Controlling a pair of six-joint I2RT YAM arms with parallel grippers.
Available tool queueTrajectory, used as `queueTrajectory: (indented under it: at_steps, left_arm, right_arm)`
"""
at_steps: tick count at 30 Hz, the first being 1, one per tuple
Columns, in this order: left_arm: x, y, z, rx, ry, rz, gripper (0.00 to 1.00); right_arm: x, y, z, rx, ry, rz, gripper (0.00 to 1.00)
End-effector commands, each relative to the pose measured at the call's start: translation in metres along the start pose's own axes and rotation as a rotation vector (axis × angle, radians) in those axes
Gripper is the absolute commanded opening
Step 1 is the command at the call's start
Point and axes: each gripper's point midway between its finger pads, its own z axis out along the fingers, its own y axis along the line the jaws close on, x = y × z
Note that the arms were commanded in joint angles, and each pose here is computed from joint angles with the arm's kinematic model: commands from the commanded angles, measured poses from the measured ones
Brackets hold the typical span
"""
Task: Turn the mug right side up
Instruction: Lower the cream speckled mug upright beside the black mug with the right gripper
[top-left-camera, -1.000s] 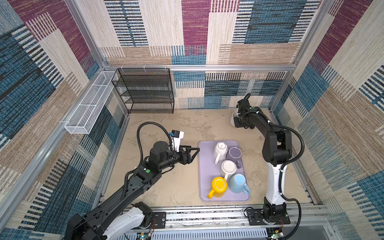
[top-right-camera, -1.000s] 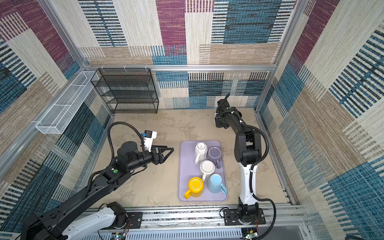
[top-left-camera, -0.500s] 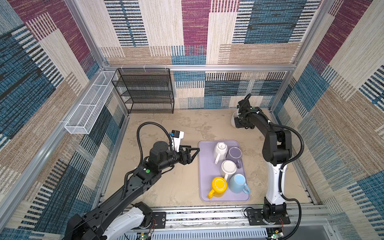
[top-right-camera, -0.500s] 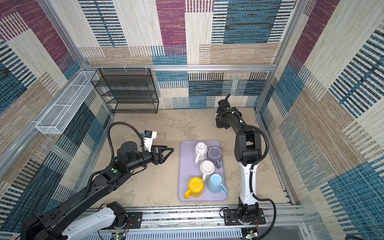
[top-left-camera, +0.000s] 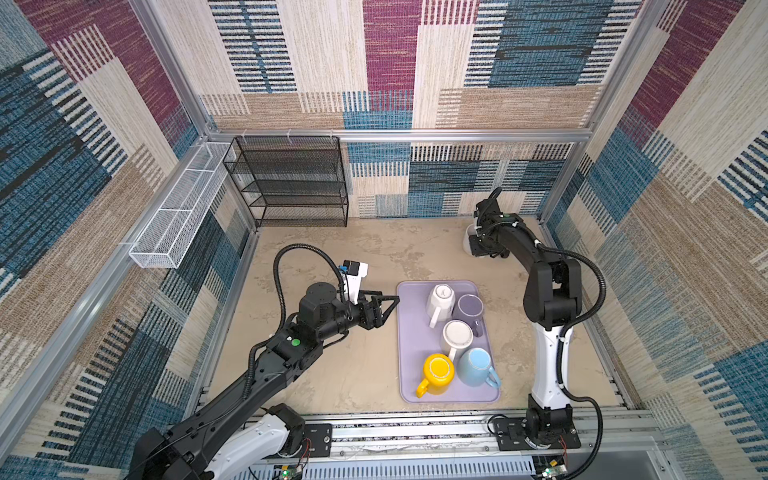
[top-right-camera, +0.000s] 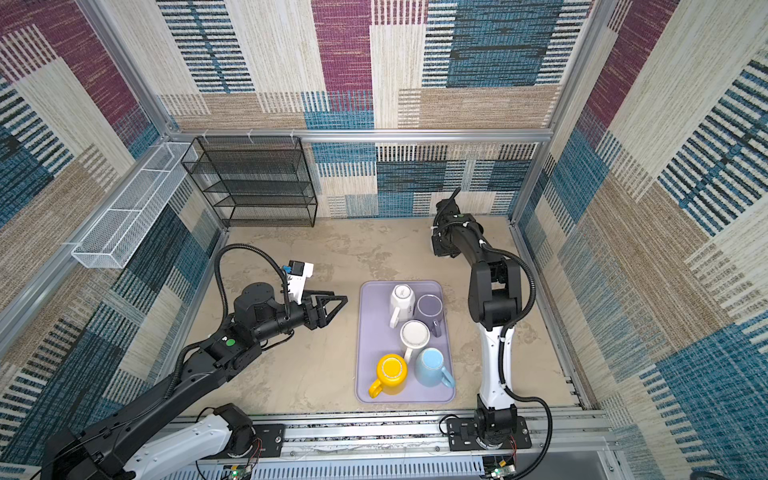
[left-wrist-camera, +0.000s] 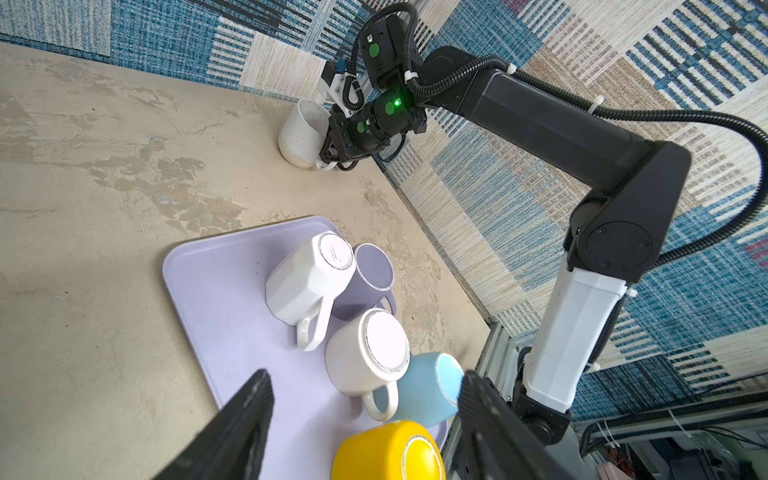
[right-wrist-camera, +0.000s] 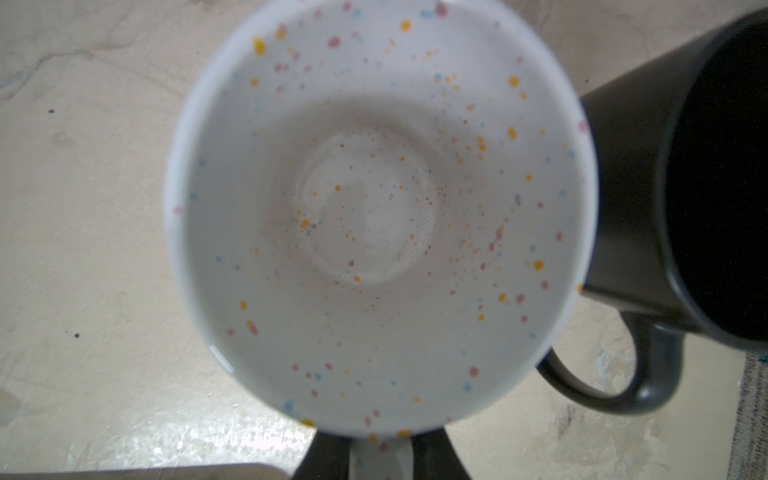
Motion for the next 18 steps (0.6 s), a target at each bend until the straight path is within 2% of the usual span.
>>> queueTrajectory:
  at_steps: [1, 5, 8, 11, 18]
  left_arm:
    - [-0.0068, -0.0038, -0.0012, 0.01, -0.023, 0.033, 0.72]
    - [-0.0058, -0.0029, -0.0006, 0.008, -0.02, 0.032, 0.72]
    - [-0.0068, -0.0035, -0.0006, 0.009, -0.023, 0.033, 0.72]
    - [-0.0067, -0.0032, -0.0007, 0.009, -0.023, 0.033, 0.72]
    - [-0.0062, -0.0028, -0.0004, 0.007, -0.022, 0.034, 0.72]
  right_arm:
    - [-0.0107, -0.0051, -0.0014, 0.026, -0.037, 0.013, 0.0]
    - [-0.0102, -0.0056, -0.0008, 0.026, -0.033, 0.012, 0.01]
    - [-0.0108, -0.0053, -0.0021, 0.023, -0.035, 0.014, 0.1]
    - [-0.012, -0.0058, -0.0034, 0.024, -0.039, 0.013, 0.16]
    - [-0.0137, -0.0069, -0.0048, 0.024, -0.044, 0.017, 0.24]
